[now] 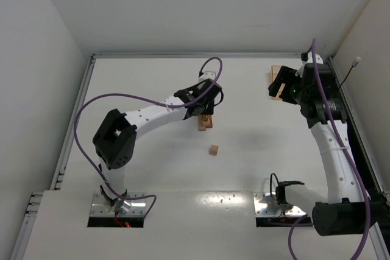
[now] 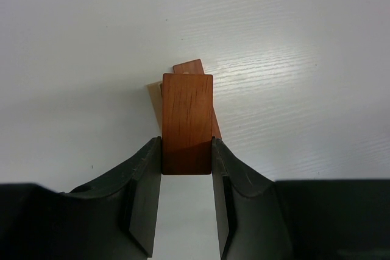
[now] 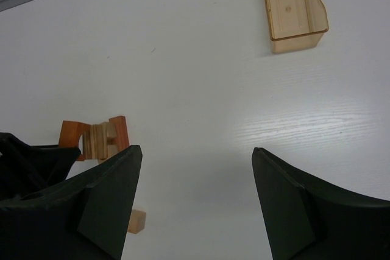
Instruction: Build the wood block tower
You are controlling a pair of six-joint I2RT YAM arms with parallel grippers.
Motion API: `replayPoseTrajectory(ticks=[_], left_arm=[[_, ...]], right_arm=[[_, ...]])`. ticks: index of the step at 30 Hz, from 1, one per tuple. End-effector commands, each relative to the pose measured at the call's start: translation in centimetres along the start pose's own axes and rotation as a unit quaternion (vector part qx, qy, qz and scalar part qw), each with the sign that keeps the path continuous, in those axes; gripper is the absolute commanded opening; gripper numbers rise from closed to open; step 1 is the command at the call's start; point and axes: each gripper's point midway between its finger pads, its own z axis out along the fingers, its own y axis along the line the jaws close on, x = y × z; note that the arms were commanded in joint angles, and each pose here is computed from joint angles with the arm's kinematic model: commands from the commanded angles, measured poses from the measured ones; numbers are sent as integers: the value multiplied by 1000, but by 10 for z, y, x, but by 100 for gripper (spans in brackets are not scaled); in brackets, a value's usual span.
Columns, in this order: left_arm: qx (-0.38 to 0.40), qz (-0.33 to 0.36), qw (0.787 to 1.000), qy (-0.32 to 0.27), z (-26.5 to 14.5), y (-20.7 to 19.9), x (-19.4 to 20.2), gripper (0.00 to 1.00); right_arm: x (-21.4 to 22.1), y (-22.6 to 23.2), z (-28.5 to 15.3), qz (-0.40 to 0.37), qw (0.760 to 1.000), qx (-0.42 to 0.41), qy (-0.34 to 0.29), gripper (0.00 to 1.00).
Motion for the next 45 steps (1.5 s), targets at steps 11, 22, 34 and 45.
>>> replayPoseTrajectory(ticks=[11, 22, 34, 45], left_arm=[[16, -8, 1000, -14, -1, -14, -12, 0], [16, -5, 1000, -5, 5, -15, -5, 0], [11, -1, 1000, 2, 11, -14, 2, 0], [9, -8, 1000, -8, 10, -13, -9, 0]], right_arm=[[-1, 4, 6, 5, 1000, -12, -2, 70], [-1, 4, 9, 5, 1000, -12, -2, 70], [4, 6, 10, 5, 1000, -19, 6, 70], [11, 7, 15, 6, 1000, -25, 17, 70]])
